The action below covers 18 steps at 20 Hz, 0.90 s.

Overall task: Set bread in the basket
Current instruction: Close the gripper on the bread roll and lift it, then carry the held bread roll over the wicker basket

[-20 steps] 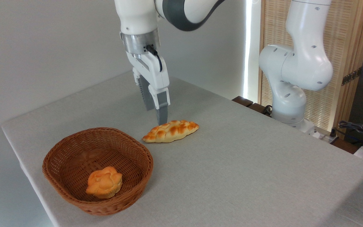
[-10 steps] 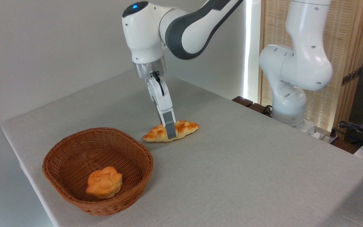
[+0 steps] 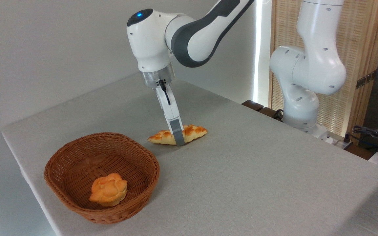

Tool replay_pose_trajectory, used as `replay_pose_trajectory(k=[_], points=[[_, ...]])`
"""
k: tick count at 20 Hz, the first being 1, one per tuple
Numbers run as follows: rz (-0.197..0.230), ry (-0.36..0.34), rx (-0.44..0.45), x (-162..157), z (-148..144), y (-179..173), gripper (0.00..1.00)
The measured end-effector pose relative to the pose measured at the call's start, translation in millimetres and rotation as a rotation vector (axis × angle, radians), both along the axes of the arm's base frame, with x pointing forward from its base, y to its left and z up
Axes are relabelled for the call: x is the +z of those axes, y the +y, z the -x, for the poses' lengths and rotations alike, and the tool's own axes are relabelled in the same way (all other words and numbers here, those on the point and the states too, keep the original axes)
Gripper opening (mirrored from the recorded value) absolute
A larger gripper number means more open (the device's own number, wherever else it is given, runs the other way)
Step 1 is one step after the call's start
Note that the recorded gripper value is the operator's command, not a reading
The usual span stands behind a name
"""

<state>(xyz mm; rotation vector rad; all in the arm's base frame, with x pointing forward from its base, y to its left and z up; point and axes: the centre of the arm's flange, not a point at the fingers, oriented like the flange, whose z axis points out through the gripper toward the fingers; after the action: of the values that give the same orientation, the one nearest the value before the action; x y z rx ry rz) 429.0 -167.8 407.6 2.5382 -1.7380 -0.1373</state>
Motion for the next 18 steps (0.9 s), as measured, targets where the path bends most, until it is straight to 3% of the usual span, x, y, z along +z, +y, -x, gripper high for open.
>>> replay_pose_trajectory(k=[14, 18], points=[[-0.001, 0.003, -0.002, 1, 0, -1, 0.22], [-0.016, 0.063, -0.011, 21, 0, -4, 0.23]])
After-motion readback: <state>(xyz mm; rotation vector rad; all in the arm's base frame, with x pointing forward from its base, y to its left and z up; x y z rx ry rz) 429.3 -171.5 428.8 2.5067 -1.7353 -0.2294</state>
